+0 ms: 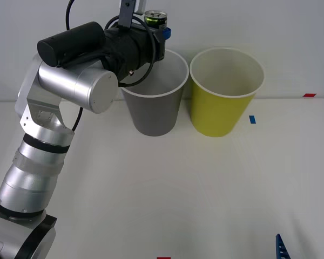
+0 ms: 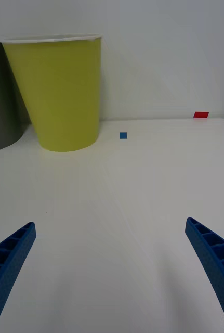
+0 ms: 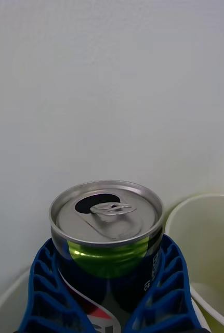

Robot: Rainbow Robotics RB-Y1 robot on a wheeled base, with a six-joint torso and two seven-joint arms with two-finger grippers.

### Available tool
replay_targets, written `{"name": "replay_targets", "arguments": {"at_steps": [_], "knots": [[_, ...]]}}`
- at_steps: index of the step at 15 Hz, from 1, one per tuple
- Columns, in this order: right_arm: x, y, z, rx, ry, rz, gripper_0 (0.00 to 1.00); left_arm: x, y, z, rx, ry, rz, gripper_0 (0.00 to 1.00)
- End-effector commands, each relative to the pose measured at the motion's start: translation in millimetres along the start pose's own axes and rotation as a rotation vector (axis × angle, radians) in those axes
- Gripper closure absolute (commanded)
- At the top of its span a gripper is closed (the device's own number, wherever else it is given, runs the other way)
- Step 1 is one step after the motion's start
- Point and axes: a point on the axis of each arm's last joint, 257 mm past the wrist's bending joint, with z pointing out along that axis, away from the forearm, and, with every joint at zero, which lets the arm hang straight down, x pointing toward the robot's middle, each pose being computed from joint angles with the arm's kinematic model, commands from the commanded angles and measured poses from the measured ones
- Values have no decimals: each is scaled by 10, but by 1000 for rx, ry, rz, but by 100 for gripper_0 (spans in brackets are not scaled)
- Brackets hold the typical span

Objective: Put cans in the gray bin and PET bottles in the light green bin.

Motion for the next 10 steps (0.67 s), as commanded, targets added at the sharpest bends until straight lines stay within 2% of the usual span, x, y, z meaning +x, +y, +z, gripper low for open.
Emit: {"name": "replay_targets", "arguments": {"at_steps": [1,6,7,8,10], "knots": [[0,0,0,0,0,0,0,-15,9,1,-4,-6,2,100],[0,0,0,0,0,0,0,-83,47,-1,-19,-33,16,100],[0,0,0,0,0,0,0,-91,60,-3,-24,-38,15,85],[0,0,0,0,0,0,0,-96,63,-2,-25,-38,15,0],[0,0,0,0,0,0,0,-84,73,-6,-24,-35,4,0]]}}
